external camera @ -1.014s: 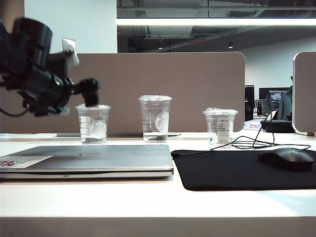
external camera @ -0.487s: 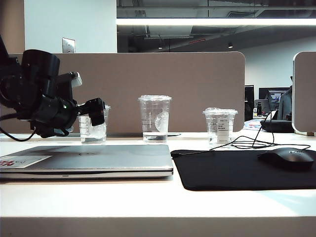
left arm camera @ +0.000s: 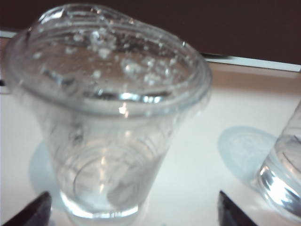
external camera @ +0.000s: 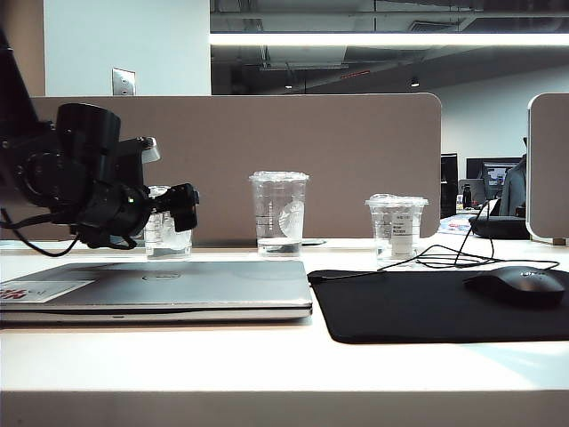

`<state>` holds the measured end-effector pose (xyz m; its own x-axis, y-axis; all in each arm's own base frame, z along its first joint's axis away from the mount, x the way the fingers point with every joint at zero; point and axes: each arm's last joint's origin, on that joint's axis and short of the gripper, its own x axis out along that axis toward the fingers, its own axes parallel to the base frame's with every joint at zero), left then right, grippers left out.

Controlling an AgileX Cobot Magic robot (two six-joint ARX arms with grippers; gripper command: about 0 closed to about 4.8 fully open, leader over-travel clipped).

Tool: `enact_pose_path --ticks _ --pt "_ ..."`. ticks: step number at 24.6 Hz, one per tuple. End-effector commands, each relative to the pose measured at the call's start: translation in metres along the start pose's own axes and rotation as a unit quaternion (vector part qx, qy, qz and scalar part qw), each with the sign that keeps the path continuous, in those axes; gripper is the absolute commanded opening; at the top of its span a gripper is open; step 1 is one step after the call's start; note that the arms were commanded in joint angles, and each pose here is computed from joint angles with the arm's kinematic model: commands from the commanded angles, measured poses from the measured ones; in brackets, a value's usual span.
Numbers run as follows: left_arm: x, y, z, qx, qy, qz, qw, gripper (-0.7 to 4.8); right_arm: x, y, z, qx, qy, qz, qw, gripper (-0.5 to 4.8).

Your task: Pick up the coffee cup on the left and place it on the left side of the laptop.

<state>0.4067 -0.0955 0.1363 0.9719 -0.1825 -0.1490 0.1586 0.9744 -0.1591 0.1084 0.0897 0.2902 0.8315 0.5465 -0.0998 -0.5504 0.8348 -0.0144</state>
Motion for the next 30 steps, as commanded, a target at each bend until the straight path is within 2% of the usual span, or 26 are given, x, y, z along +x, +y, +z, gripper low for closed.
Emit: enact_pose_path --ticks 1,14,30 --pt "0.01 -0.001 0.002 0.016 -0.007 -0.001 1.0 4.79 -0.001 0.0 0.005 0.001 -0.014 0.001 1.0 -0.04" --pt "0.04 0.001 -0.004 0.032 -0.005 0.032 0.999 4.79 -0.001 0.0 0.005 0.002 -0.018 0.003 1.0 -0.04" --pt "0.065 0.0 -0.004 0.031 -0.013 0.034 0.999 4.79 -0.001 0.0 0.005 0.002 -0.017 0.005 1.0 -0.04"
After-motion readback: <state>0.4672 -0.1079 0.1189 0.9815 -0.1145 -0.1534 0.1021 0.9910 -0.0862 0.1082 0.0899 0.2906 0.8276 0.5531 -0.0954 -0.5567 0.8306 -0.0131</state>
